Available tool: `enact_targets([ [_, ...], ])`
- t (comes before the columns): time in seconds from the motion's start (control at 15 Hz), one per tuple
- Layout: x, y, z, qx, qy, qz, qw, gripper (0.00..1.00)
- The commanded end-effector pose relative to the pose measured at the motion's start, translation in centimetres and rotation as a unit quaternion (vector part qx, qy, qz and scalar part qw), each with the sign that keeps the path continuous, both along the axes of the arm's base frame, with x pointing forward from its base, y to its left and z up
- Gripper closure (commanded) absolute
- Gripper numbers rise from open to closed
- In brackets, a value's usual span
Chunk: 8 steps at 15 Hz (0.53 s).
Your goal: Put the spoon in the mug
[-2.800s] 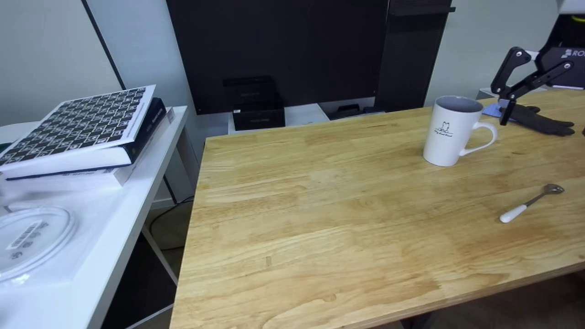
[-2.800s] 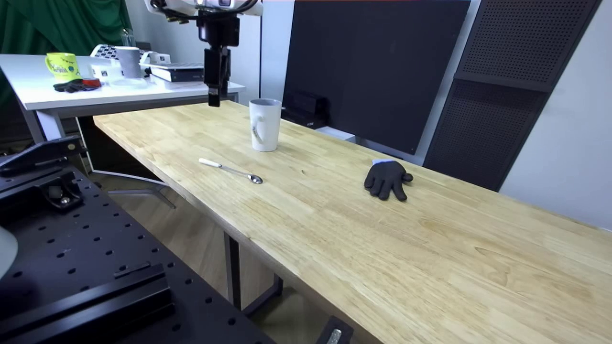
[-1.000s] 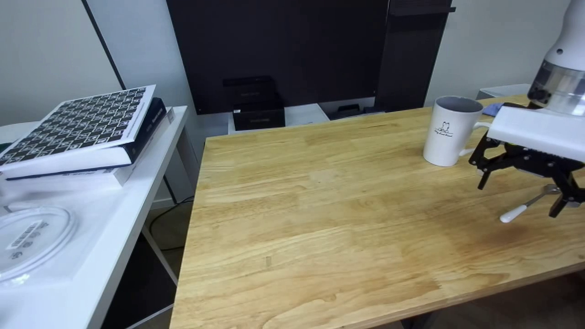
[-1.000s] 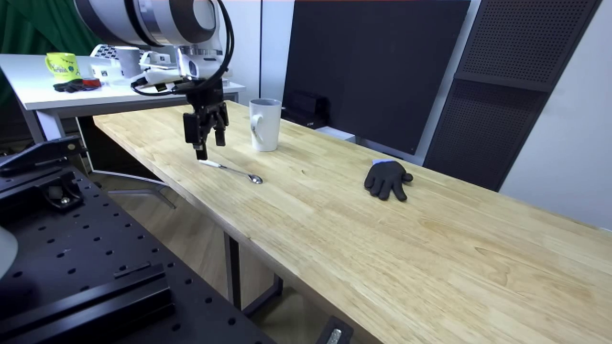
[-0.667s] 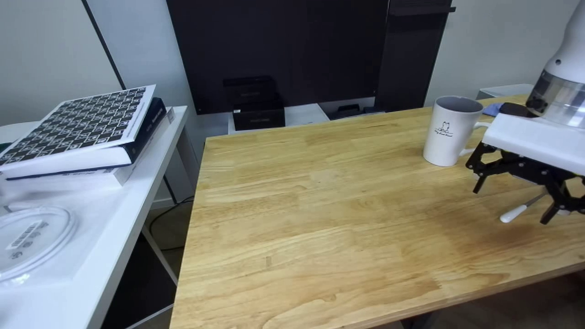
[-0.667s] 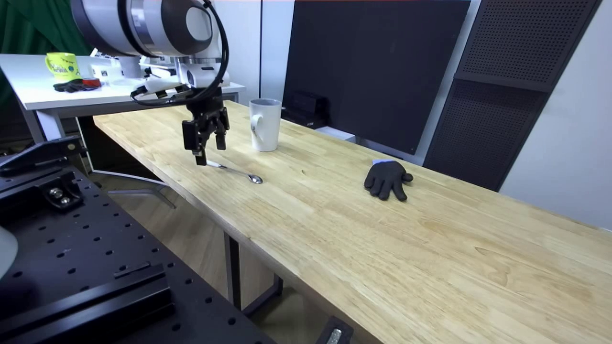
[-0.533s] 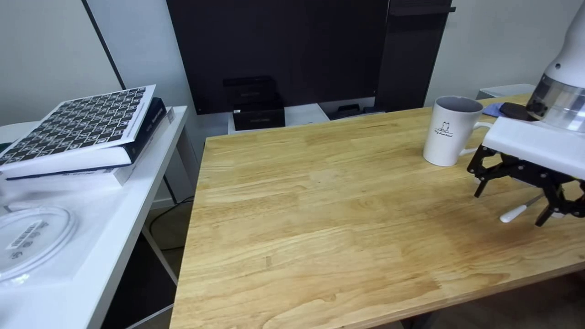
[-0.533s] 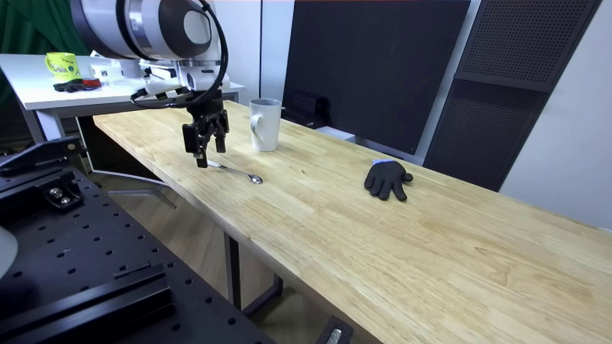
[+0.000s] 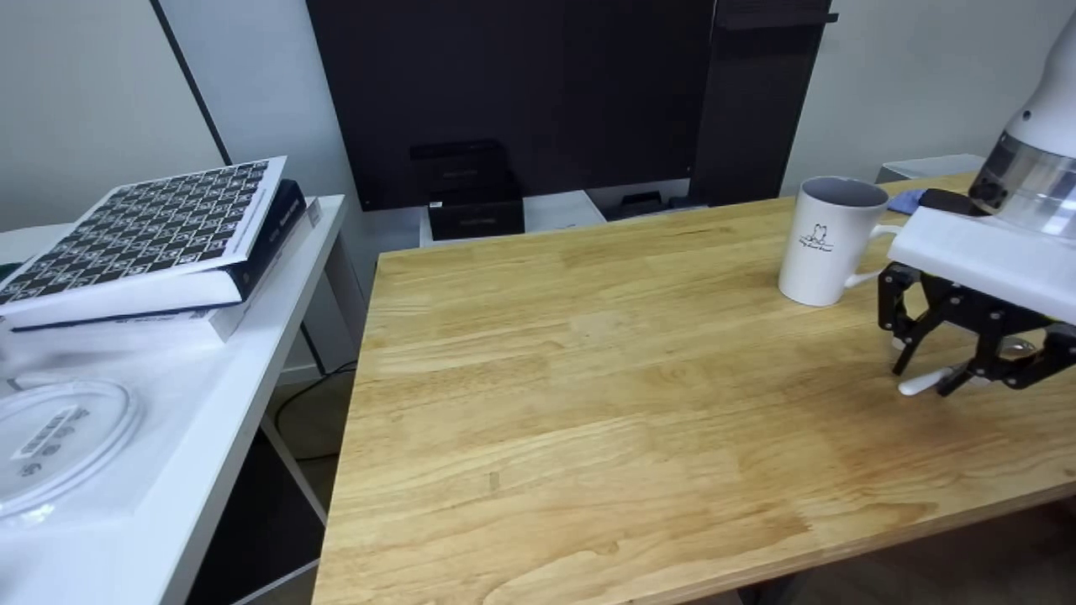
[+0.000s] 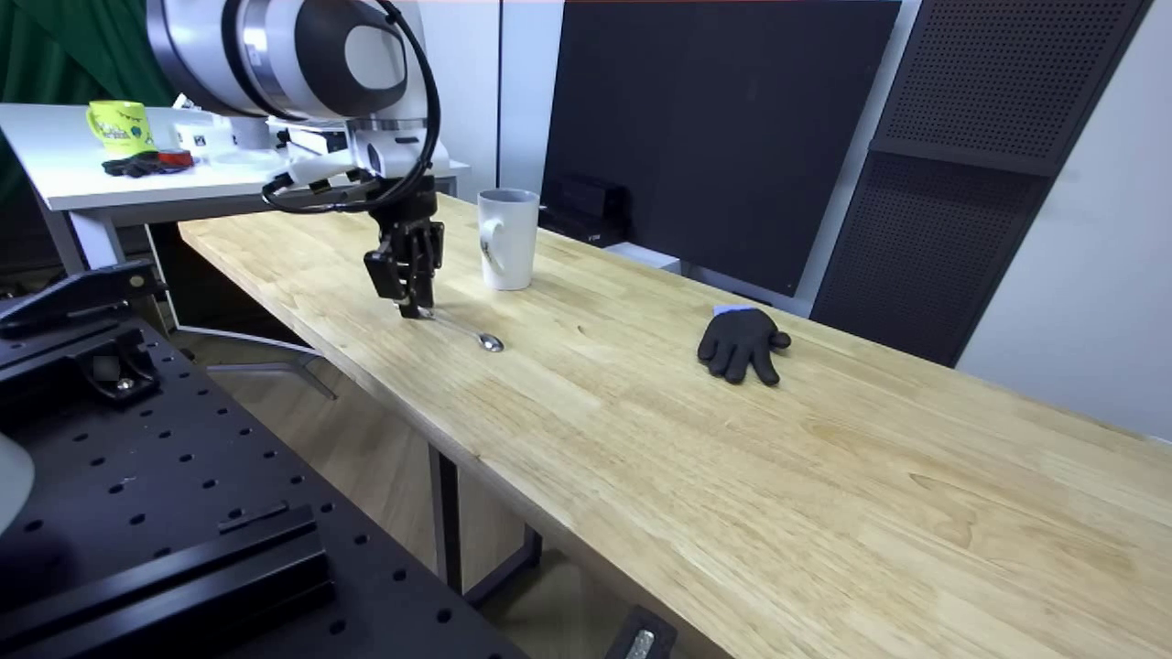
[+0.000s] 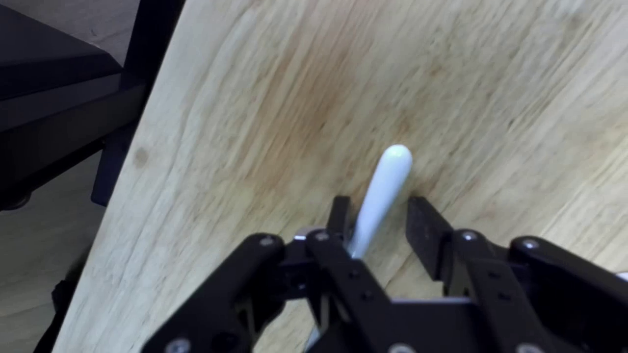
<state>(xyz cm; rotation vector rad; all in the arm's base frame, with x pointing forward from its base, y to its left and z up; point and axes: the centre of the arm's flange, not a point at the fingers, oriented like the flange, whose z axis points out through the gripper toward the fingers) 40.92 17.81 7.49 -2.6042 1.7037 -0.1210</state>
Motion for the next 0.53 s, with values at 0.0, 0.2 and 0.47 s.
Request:
enact_targets([
  [0.0, 0.5, -1.0, -0.1, 0.004, -0.001, -0.014, 0.9999, 0.94],
  [0.2, 1.3, -0.9, 0.6, 0.008, 0.010, -0.016, 0.9998, 0.99],
  [0.47, 3.2, -1.1, 3.0, 0.002, 0.041, 0.011, 0.9991, 0.97],
])
